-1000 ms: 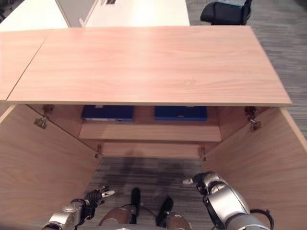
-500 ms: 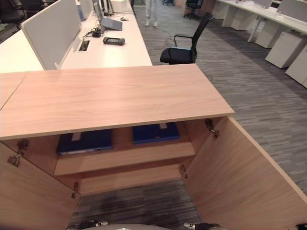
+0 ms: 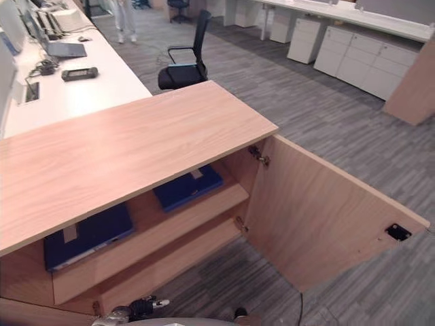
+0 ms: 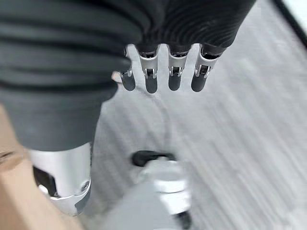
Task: Put the empty folder in the office cabinet
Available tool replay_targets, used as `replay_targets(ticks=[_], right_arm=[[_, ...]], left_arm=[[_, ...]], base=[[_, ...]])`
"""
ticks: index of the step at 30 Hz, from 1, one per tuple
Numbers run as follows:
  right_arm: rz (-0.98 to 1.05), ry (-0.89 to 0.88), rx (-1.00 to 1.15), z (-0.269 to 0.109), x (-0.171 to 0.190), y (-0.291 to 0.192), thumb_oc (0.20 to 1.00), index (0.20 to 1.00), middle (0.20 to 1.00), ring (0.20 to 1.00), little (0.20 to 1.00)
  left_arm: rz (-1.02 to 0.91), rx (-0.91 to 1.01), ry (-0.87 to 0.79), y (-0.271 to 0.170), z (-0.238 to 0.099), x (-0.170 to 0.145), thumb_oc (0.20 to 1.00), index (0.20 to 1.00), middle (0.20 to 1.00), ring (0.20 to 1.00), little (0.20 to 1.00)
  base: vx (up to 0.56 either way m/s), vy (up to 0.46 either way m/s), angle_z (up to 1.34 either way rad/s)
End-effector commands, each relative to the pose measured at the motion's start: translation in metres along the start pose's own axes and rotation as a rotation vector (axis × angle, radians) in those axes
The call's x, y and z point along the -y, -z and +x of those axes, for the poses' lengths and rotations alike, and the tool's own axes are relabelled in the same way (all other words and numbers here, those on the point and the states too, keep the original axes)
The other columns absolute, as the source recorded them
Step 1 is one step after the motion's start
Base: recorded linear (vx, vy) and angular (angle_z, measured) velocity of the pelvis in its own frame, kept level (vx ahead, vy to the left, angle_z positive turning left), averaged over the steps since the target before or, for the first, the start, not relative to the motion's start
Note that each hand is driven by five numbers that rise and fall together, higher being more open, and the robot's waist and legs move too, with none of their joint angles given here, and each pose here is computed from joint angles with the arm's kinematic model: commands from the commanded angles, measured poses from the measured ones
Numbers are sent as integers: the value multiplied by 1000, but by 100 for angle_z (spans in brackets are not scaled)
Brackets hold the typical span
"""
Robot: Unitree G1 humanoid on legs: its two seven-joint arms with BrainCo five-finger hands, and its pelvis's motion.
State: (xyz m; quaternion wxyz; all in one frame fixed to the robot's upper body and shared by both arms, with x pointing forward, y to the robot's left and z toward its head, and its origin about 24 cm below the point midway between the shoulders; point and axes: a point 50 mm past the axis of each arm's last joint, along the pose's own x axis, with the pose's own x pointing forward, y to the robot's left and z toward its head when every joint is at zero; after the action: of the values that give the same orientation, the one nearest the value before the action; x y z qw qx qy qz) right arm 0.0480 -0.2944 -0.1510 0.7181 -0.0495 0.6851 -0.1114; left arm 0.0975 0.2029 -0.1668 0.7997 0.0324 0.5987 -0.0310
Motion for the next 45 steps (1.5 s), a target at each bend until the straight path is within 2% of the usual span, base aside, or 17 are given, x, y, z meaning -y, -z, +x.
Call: replay_targets(ticks=[1, 10, 14, 16, 19, 24, 29, 33, 45], right_arm=[[18, 68, 9, -7, 22, -20, 1000, 1000, 1000, 1000, 1000], [148, 175, 24, -15, 58, -16, 1000, 1000, 1000, 1000, 1000], [225, 244, 134, -22, 70, -41, 1000, 1000, 1000, 1000, 1000], [288, 296, 257, -31, 84, -66, 1000, 1000, 1000, 1000, 1000], [289, 338, 351, -41, 95, -86, 1000, 1000, 1000, 1000, 1000], [247, 452, 559, -81, 130, -140, 1000, 1000, 1000, 1000, 1000], [110, 437, 709, -104, 125, -180, 1000, 1000, 1000, 1000, 1000], [5, 407, 850, -122, 106, -213, 1000, 1000, 1000, 1000, 1000], [-196, 261, 1096, -155, 49, -263, 1000, 1000, 1000, 1000, 1000]], left_arm=[[-34, -18, -11, 6, 0, -3, 1000, 1000, 1000, 1000, 1000], [-78, -60, -78, 18, -5, -21, 1000, 1000, 1000, 1000, 1000], [-128, -50, -125, 20, -6, -29, 1000, 1000, 1000, 1000, 1000], [-137, -50, -139, 23, -7, -30, 1000, 1000, 1000, 1000, 1000], [-153, -49, -149, 25, -7, -29, 1000, 1000, 1000, 1000, 1000], [-155, -43, -124, 28, -5, -19, 1000, 1000, 1000, 1000, 1000], [-152, -72, -114, 37, -6, -17, 1000, 1000, 1000, 1000, 1000], [-149, -91, -104, 45, -7, -13, 1000, 1000, 1000, 1000, 1000], [-136, -113, -85, 54, -8, -9, 1000, 1000, 1000, 1000, 1000]], base=[[-103, 70, -54], [-55, -37, -50], [54, -193, -41], [47, -159, -36], [26, -117, -21], [60, -105, -5], [55, -63, 3], [25, -36, 3], [4, -13, 3]])
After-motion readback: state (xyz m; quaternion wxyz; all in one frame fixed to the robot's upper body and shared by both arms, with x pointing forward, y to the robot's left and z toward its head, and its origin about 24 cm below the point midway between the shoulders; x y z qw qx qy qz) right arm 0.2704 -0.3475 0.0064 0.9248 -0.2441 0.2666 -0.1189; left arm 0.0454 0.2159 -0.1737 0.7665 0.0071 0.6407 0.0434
